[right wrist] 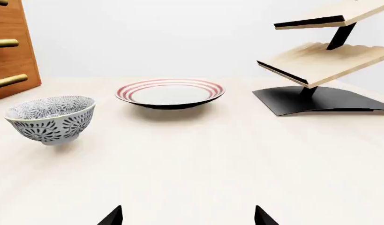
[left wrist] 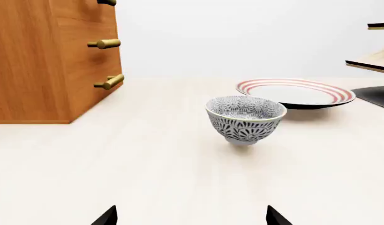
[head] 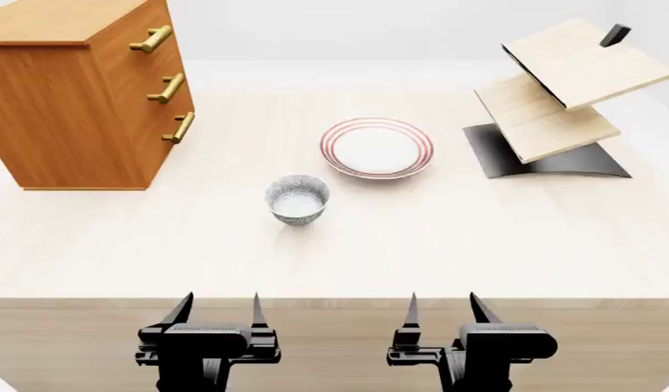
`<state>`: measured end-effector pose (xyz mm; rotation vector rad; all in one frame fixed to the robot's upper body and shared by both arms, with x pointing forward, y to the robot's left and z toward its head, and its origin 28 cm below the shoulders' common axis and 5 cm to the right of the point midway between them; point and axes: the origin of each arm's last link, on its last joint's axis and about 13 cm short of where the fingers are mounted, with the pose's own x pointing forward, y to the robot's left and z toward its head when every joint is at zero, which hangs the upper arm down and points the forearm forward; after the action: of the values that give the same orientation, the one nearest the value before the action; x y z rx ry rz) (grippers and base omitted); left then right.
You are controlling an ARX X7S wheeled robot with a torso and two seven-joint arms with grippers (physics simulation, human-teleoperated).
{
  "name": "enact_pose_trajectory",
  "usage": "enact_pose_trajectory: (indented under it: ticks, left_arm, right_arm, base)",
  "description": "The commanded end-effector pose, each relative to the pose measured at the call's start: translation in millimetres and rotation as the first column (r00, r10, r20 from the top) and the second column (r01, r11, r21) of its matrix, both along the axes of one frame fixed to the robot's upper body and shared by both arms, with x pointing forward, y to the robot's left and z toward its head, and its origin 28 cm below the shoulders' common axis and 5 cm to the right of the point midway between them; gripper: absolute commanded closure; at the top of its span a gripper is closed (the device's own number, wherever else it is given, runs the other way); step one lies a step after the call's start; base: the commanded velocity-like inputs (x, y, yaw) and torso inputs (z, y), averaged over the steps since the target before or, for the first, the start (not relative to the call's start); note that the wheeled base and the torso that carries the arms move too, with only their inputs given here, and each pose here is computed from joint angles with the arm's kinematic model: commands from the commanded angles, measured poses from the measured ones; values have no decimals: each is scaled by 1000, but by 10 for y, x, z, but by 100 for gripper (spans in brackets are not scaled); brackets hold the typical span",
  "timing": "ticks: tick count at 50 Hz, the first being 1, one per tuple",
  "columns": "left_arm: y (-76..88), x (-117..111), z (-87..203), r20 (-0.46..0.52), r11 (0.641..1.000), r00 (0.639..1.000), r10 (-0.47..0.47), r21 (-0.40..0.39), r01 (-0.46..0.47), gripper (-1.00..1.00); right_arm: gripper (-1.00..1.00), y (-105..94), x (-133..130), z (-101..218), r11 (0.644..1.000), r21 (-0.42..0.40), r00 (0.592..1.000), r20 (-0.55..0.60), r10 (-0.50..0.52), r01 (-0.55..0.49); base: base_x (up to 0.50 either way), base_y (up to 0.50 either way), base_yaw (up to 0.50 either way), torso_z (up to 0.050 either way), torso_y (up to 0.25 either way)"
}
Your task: Open the top drawer of the cabinet and put the bowl in it.
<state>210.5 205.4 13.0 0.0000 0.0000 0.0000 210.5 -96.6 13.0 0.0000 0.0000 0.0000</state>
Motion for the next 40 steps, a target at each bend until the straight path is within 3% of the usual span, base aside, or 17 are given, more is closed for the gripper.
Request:
enact_pose_trajectory:
  ticks: [1,19,40]
  left_arm:
    - [-1,-4,5,1,1000,1000,-1,-1,1,-100]
    - [8,-19,95,20,997,1000,-18,-69,19,-100]
    - [37,-39,211,40,995,999,-21,-92,25,-100]
  right_arm:
    - [-100,5,-3,0,1000,-1,1000,-3,-1,1]
    - [-100,-15,-16,135,1000,10,1000,5,-28,27]
    - [-100,-21,-68,304,999,5,998,56,-33,33]
  base:
    - [0,0,0,0,0]
    - [0,0,0,1,0]
    - [0,0,0,49,0]
